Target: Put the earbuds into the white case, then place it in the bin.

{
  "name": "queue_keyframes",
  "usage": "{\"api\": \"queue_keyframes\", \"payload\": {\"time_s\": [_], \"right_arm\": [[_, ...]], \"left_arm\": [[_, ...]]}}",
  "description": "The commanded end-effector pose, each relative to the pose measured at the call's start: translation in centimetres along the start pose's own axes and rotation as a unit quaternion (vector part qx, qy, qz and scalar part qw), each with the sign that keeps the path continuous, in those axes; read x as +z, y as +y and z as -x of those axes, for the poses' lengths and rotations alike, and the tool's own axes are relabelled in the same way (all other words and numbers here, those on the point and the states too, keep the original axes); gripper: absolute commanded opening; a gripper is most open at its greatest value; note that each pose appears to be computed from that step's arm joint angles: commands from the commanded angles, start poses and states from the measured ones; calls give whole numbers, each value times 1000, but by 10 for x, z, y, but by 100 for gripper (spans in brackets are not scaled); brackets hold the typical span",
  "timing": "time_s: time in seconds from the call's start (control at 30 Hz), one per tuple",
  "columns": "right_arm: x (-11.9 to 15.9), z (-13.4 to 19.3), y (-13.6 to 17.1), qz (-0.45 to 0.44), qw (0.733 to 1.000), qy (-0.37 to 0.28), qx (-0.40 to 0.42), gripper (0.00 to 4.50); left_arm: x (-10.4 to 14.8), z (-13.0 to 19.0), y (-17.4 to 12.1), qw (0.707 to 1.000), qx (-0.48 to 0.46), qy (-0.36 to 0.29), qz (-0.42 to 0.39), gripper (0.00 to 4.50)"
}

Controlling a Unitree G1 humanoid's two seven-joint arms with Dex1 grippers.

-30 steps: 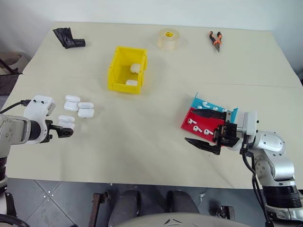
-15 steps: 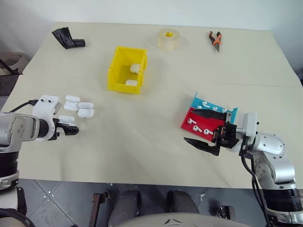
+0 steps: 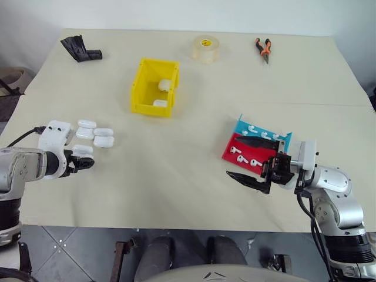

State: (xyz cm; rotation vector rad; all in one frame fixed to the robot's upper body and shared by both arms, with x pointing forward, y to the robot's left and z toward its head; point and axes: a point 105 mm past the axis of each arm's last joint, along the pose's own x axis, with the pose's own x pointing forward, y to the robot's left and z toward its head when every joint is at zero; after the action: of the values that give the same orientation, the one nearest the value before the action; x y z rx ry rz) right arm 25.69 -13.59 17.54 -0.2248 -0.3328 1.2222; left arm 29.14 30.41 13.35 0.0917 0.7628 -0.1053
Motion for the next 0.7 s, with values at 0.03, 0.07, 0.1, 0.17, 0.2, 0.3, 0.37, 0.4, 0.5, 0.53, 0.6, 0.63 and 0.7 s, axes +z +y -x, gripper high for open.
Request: {"api": "queue_keyframes", "payload": {"time_s": [0.03,0.07,0.1,0.17,0.2,0.3,0.37,0.4,0.5,0.53,0.6,0.63,0.7], "right_arm": [[7,2,-2,15,1000,-6,0,450],[7,3,-2,15,1000,-4,-1,450],[7,4,-3,15,1000,-2,-2,450],[7,6,-4,15,1000,1,-7,450],[7,8,-5,14,1000,3,-10,450],[6,14,-9,12,1000,17,-19,450],[6,19,-11,10,999,29,-25,450],[5,23,-12,11,999,37,-31,450],[6,35,-19,14,997,61,-53,450],[7,40,-21,17,996,67,-62,450],[8,49,-24,22,993,82,-77,450],[10,54,-24,25,992,89,-84,450],[11,64,-24,24,989,107,-98,450]], "left_arm": [[8,16,-18,992,-75,-91,-40,277],[6,21,-25,987,-100,-110,-58,277],[4,26,-30,980,-119,-133,-84,277],[4,36,-44,961,-165,-181,-129,277],[5,43,-57,939,-205,-223,-160,277],[3,55,-89,882,-304,-297,-203,277],[5,56,-108,848,-347,-332,-222,277],[7,55,-118,832,-364,-348,-233,277],[18,60,-147,764,-417,-426,-247,277],[20,57,-157,753,-432,-433,-245,277],[27,55,-175,726,-451,-456,-248,277],[29,55,-185,712,-467,-464,-246,277],[31,55,-200,687,-495,-475,-239,277]]}}
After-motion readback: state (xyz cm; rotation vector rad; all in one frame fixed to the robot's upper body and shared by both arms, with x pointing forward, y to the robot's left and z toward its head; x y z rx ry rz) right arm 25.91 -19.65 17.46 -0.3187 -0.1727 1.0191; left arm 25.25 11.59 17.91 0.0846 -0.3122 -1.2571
